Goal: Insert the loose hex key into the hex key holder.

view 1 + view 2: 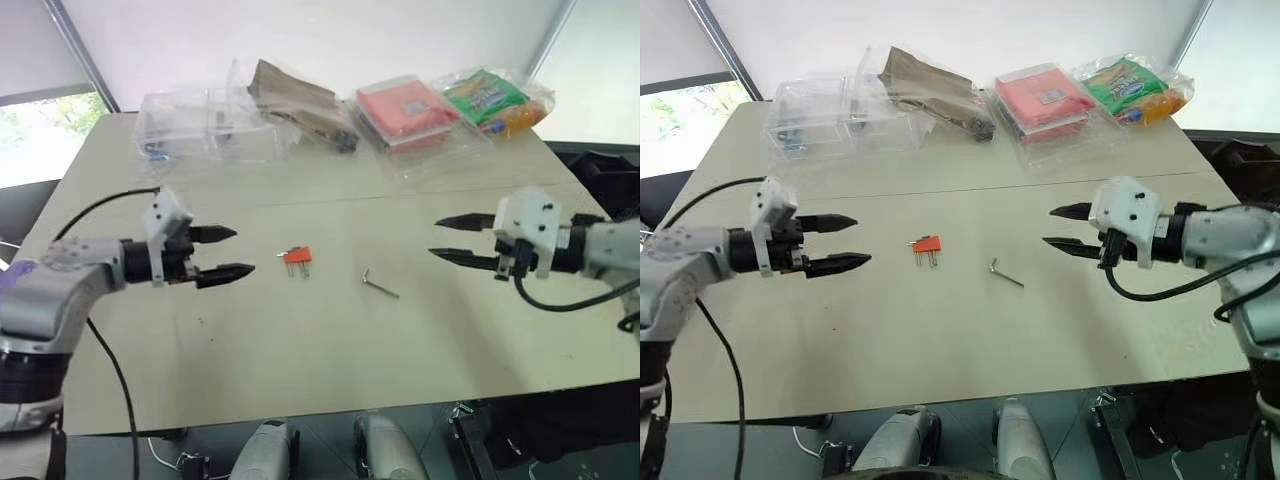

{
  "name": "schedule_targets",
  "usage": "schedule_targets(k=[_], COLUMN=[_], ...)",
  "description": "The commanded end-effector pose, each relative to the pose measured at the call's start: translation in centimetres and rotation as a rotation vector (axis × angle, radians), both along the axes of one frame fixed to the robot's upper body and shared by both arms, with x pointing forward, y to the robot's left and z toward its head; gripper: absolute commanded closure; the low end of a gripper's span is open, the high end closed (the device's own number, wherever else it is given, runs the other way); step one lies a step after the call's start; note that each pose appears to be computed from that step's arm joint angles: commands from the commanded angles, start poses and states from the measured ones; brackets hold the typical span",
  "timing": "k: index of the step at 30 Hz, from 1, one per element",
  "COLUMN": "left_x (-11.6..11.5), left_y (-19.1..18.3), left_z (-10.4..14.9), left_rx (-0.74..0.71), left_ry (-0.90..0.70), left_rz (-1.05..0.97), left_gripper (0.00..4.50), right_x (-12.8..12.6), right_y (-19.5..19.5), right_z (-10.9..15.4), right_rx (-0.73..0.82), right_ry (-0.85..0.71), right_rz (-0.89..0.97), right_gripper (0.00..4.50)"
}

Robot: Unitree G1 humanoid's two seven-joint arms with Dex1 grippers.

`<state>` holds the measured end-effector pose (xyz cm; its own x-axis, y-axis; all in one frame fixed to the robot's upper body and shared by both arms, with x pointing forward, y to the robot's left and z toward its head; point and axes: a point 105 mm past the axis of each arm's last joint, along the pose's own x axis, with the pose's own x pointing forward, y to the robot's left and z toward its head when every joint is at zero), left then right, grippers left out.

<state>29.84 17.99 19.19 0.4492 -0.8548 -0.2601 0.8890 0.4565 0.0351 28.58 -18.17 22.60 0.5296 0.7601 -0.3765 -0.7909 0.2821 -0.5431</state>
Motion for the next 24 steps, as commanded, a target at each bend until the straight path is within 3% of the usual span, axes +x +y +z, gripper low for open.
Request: schedule_targets(k=[1,24], left_x=[-0.4,-0.5], left_y=[0.0,-0.1], left_z=[1.3,1.3], left_rx=[-0.006,-0.019], left_ry=[-0.028,-0.036], left_rz=[-0.022,0.019], left_gripper=[0.06,0.06], right_x=[0.2,1.1], right_y=[0.3,1.7], right_z=[0.7,0.7], right_rx=[-0.002,0.023], right_ry=[-0.016,-0.031], right_rz=[0.023,0.063], right_gripper=[2.47,2.47])
